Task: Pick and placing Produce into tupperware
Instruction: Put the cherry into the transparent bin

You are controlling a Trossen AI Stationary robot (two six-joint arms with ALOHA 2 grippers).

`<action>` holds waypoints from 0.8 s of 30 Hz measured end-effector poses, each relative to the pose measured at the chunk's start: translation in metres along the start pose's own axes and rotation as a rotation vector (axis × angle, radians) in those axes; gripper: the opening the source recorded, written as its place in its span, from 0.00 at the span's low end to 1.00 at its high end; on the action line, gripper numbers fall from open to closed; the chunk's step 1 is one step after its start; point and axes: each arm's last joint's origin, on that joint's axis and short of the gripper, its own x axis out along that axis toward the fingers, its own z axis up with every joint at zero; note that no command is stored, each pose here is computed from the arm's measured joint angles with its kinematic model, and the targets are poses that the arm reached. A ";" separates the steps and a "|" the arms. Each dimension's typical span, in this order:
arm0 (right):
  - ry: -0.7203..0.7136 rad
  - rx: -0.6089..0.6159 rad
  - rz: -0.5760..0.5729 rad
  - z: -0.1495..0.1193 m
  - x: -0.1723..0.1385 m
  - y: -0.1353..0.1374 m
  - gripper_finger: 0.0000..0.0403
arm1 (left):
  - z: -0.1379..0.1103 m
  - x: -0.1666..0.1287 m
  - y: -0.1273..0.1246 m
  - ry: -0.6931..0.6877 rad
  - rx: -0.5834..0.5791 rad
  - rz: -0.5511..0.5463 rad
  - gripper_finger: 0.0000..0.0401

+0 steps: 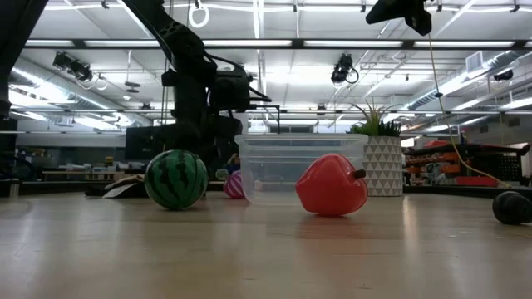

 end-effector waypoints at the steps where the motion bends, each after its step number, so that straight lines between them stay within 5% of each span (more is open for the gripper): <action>1: 0.000 0.000 0.000 0.000 0.000 0.000 0.06 | 0.000 0.000 0.000 0.000 0.000 0.001 0.55; 24: -0.001 0.000 0.001 0.000 0.000 0.000 0.06 | -0.002 0.000 -0.001 0.018 -0.003 -0.005 0.32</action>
